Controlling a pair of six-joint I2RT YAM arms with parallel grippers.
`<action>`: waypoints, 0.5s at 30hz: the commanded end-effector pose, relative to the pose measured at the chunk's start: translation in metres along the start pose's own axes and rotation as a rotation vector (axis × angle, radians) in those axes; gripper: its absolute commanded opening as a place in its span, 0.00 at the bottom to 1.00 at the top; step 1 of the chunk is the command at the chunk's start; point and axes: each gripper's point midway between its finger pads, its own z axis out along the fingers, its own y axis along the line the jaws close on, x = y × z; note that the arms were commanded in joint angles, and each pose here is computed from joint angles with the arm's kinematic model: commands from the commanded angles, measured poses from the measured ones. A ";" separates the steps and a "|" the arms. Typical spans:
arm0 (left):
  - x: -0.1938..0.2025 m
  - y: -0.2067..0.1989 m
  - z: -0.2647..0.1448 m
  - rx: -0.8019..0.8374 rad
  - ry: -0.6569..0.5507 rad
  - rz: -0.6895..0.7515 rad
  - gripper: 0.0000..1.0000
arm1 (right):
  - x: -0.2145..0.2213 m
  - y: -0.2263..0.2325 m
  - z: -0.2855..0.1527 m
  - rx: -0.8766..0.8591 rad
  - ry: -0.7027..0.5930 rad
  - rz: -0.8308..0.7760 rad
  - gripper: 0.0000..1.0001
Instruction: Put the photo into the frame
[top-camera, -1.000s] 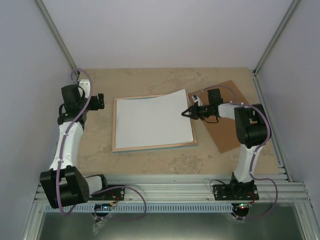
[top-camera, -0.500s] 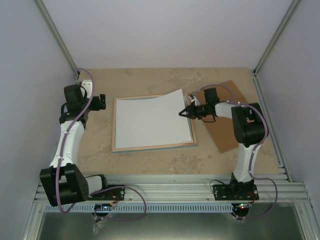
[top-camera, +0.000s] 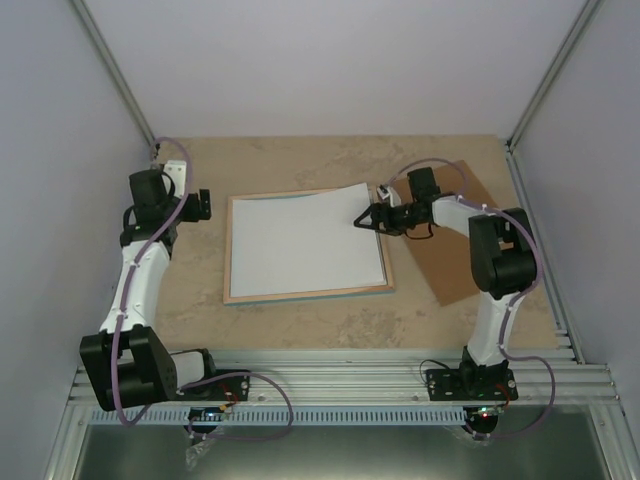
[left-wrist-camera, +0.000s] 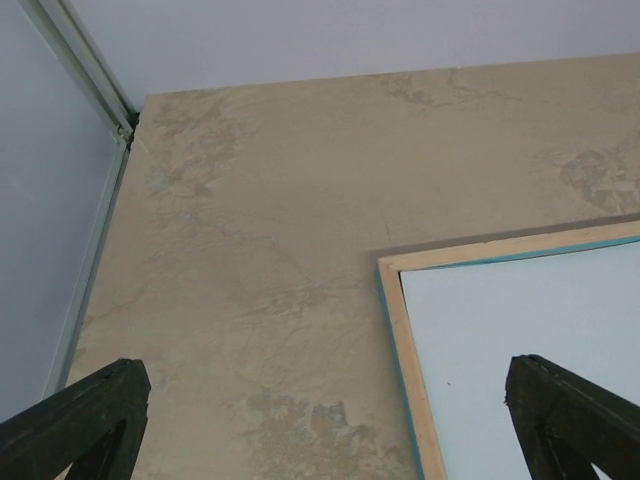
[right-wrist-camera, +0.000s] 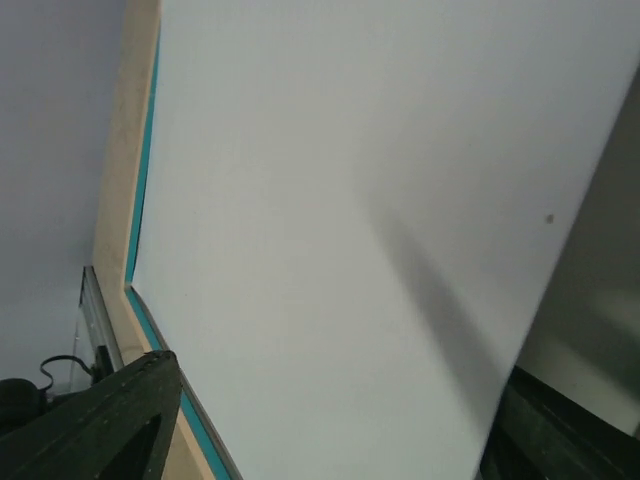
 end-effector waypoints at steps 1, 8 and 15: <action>0.002 0.004 0.005 -0.032 0.014 0.033 0.99 | -0.015 0.010 -0.030 0.090 -0.024 -0.137 0.82; 0.005 0.010 0.014 -0.051 0.048 0.052 0.99 | -0.035 -0.001 -0.059 0.238 -0.049 -0.323 0.84; 0.016 0.007 0.037 -0.015 0.103 0.035 1.00 | -0.063 0.013 -0.051 0.192 -0.091 -0.412 0.82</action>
